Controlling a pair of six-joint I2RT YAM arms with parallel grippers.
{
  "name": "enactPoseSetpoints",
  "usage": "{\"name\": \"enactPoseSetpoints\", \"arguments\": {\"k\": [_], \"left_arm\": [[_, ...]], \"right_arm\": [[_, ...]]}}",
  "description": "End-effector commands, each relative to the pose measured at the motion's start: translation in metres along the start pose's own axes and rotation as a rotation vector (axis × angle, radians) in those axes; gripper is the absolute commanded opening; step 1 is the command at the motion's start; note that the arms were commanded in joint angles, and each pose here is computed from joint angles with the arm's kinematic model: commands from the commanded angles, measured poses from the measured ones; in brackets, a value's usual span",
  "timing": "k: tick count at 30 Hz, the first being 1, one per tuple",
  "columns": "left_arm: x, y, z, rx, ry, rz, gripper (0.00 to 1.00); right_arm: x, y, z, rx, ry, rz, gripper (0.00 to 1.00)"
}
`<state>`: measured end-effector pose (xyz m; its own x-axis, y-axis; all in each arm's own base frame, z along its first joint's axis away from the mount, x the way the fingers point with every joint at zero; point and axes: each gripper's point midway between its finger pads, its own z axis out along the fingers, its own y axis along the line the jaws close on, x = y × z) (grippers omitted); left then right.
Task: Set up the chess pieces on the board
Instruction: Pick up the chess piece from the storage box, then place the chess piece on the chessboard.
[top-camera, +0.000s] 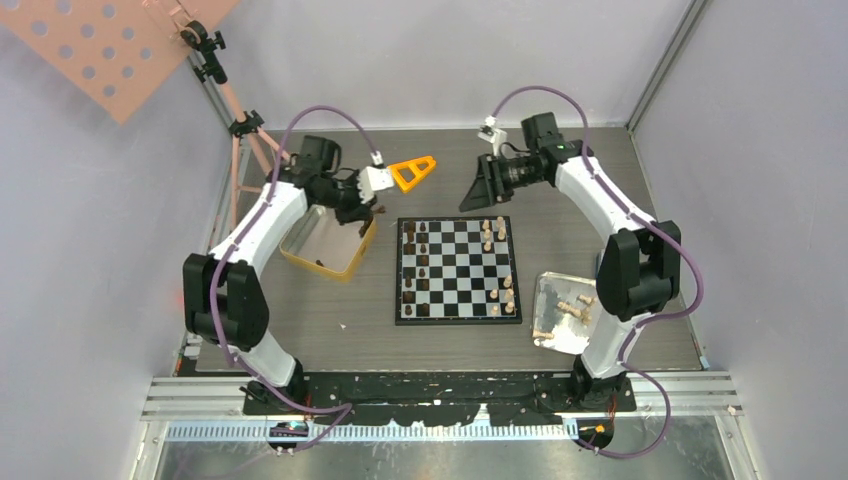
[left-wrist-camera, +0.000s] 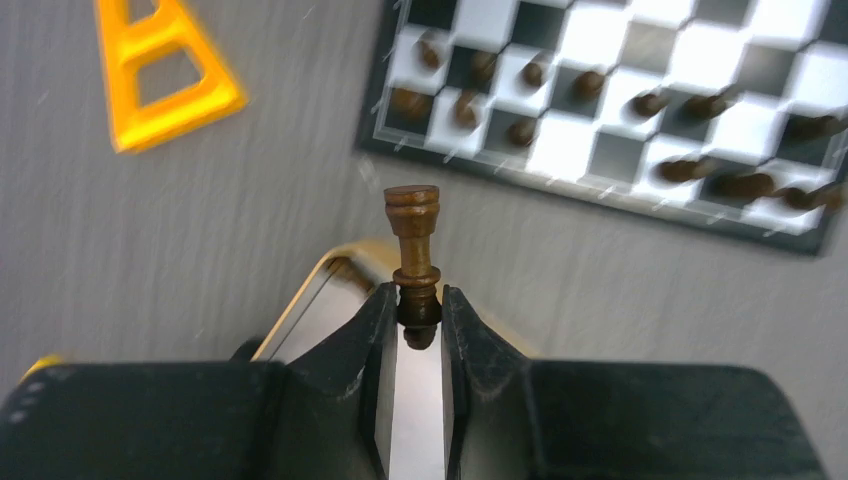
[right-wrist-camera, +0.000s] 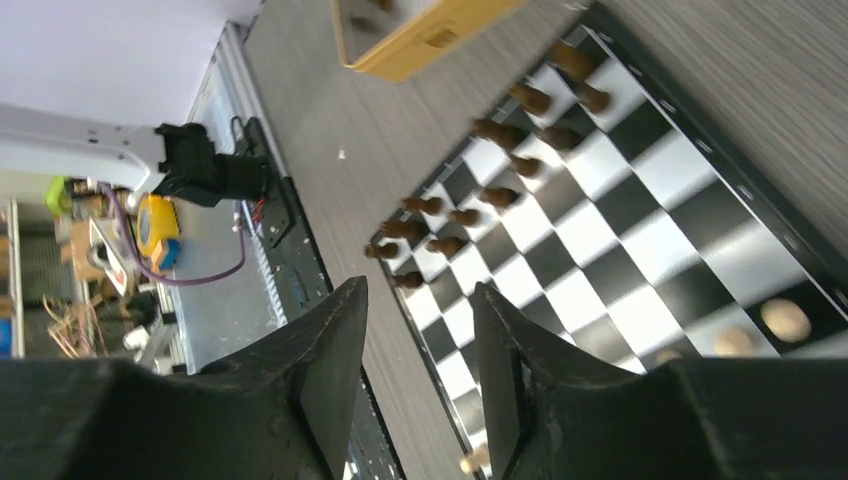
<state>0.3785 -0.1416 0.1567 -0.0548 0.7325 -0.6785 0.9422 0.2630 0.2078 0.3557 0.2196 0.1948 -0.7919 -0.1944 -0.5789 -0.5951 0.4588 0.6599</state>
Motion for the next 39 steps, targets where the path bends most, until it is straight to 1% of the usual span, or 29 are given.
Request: {"name": "enactPoseSetpoints", "arguments": {"k": [1,5,8,12,18,25,33,39], "left_arm": [[-0.065,-0.034,-0.004,0.086,-0.111,-0.103,0.0],[-0.103,-0.044,-0.003,0.126,-0.191,-0.152,0.0],[-0.121,-0.048,-0.001,0.148,-0.221,-0.194,0.0],[-0.135,-0.06,0.005,0.18,-0.231,-0.184,0.0],[-0.145,-0.075,0.009,0.215,-0.24,-0.175,0.0],[-0.149,-0.077,0.01,0.205,-0.246,-0.17,0.0],[-0.148,-0.073,0.01,0.175,-0.24,-0.165,0.0],[-0.147,-0.075,0.01,0.178,-0.241,-0.166,0.0]], "right_arm": [[-0.024,0.051,0.017,-0.116,-0.008,-0.099,0.51],[-0.031,0.071,0.034,-0.18,-0.012,-0.088,0.57],[-0.03,0.078,0.044,-0.226,0.002,-0.054,0.62],[-0.026,0.081,0.055,-0.246,0.015,-0.04,0.64],[-0.024,0.082,0.064,-0.273,0.019,-0.009,0.64],[-0.019,0.088,0.069,-0.303,0.038,0.008,0.55],[-0.011,0.087,0.068,-0.298,0.045,0.01,0.54],[-0.009,0.088,0.068,-0.307,0.05,0.014,0.44]]}}
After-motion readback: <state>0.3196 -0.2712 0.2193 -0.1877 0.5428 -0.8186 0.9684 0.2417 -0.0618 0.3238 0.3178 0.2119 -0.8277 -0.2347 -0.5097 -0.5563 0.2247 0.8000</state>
